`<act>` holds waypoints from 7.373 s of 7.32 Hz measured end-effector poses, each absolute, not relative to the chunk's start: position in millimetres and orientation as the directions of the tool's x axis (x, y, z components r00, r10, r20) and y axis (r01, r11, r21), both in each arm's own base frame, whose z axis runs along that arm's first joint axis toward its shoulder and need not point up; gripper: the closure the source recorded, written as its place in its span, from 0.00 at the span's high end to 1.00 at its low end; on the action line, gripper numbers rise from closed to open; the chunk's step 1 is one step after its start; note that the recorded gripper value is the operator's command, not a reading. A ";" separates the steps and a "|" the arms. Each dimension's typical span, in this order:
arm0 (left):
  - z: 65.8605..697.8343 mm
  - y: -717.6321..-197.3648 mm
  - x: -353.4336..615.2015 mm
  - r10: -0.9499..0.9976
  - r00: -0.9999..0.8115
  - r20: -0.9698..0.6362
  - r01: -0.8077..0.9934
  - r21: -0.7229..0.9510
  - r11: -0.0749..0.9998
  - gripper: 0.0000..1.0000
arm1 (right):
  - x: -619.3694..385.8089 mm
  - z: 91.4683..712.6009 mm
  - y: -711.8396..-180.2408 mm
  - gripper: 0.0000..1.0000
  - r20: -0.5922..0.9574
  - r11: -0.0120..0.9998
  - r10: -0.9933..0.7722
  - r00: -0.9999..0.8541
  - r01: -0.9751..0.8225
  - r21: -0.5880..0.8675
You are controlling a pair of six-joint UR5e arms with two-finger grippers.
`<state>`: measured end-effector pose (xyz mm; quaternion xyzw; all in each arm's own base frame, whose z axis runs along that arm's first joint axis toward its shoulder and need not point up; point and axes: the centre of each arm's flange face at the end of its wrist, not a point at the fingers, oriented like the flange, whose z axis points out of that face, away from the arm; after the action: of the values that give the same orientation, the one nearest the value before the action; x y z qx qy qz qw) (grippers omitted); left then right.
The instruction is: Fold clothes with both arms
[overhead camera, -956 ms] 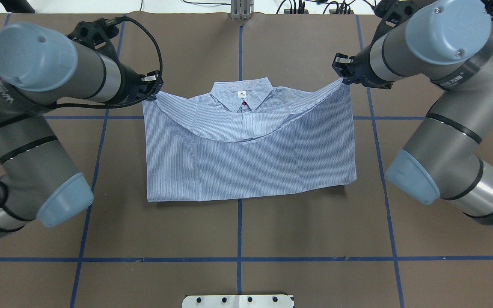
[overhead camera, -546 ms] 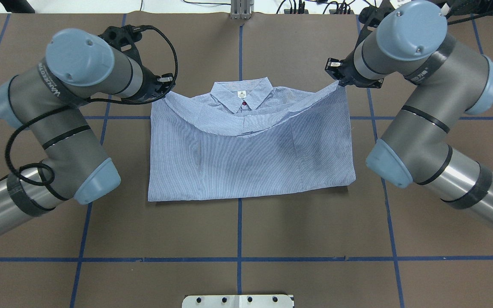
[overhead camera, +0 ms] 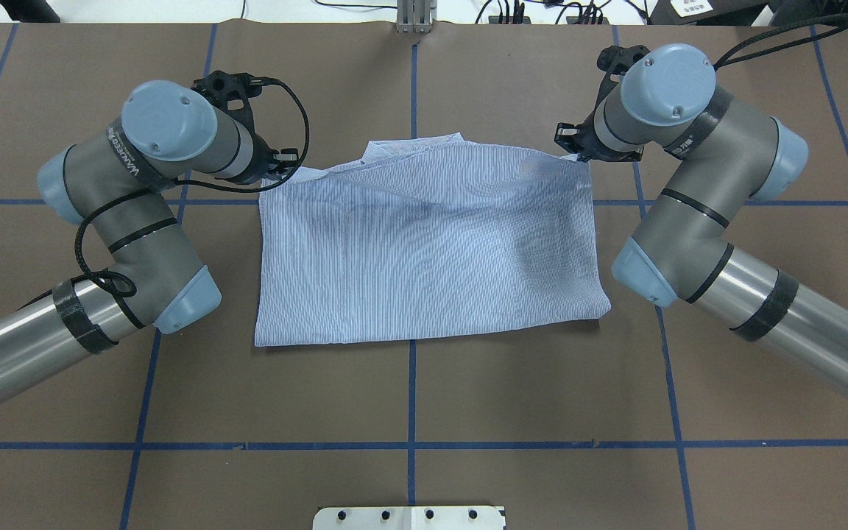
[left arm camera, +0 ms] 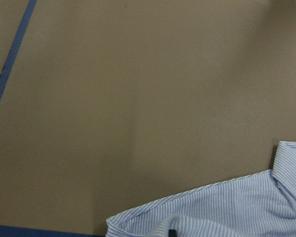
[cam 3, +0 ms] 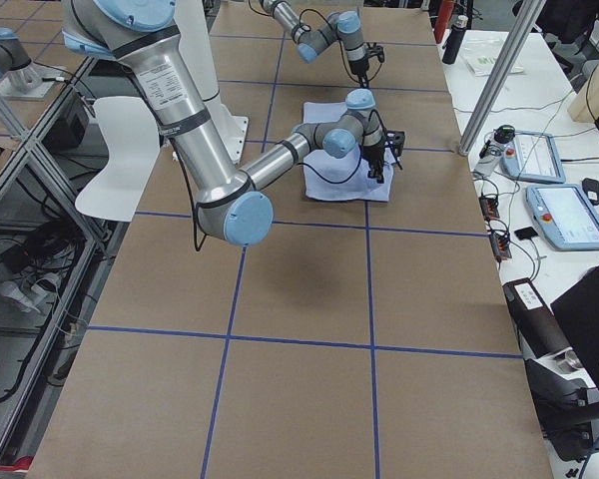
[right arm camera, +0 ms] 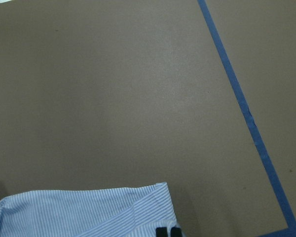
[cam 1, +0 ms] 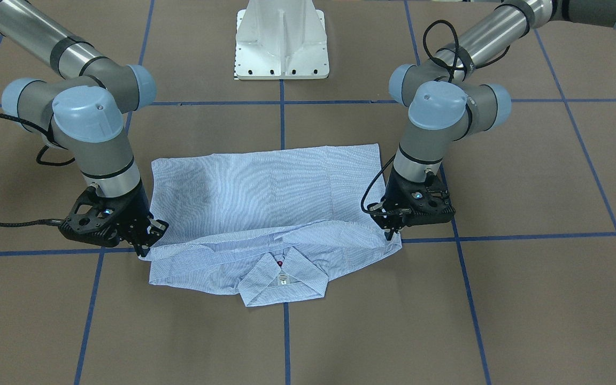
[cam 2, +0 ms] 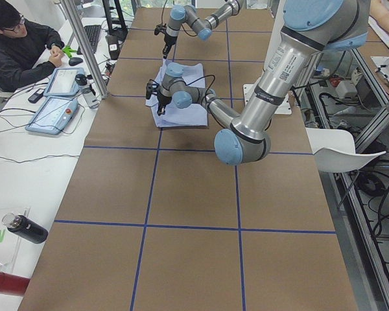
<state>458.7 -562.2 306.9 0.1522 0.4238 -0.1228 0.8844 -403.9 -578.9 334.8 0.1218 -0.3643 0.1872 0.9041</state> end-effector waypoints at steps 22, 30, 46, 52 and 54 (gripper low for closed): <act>382.7 -366.0 476.4 0.024 0.340 -0.940 0.129 0.071 0.989 0.24 | -379.0 322.3 -558.0 1.00 0.753 0.930 0.180 0.633 -0.358 0.080; 423.0 -391.2 411.6 0.023 0.463 -0.886 0.172 0.115 0.978 0.00 | -385.1 319.4 -552.2 1.00 0.756 0.934 0.169 0.632 -0.348 0.083; 332.7 -572.1 355.0 0.086 0.464 -0.882 0.249 0.224 0.942 1.00 | -495.9 276.0 -461.4 0.90 0.772 0.869 0.410 0.486 -0.466 -0.167; 313.5 -517.3 371.1 0.044 0.393 -0.918 0.242 0.149 0.959 1.00 | -559.5 283.2 -395.9 0.76 0.714 0.784 0.557 0.424 -0.552 -0.284; 313.9 -517.0 371.1 0.043 0.393 -0.918 0.241 0.148 0.959 1.00 | -571.4 282.8 -387.1 0.62 0.716 0.777 0.558 0.419 -0.566 -0.274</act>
<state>371.1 -517.0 313.9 0.1299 0.5474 -0.0601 0.8245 -571.4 -387.1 282.8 0.0050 -0.4232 0.3337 0.8423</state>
